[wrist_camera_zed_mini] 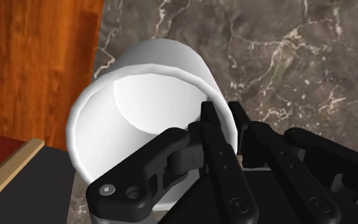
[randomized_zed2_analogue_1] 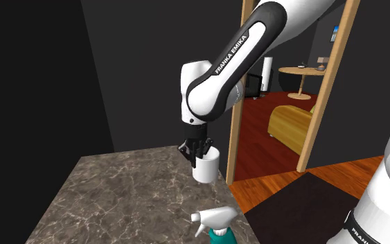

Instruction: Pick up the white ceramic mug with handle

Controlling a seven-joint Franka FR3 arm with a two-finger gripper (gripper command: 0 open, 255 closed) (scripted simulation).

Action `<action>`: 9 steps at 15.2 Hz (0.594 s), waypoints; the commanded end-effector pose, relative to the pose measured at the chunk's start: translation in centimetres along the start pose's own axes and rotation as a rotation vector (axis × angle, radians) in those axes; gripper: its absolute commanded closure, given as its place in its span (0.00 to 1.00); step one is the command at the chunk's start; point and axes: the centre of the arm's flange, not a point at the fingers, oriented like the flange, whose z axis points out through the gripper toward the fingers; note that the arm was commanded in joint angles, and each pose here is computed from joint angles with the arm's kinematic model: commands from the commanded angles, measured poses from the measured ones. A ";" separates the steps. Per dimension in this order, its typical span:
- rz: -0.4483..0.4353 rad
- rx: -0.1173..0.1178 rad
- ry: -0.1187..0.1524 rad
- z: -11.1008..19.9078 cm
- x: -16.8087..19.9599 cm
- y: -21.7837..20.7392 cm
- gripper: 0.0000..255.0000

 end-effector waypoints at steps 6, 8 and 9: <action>0.000 0.000 0.000 -3.7 0.0 0.0 1.00; 0.000 0.000 0.000 -4.8 0.0 0.0 1.00; 0.000 0.000 0.000 -5.3 0.0 0.0 1.00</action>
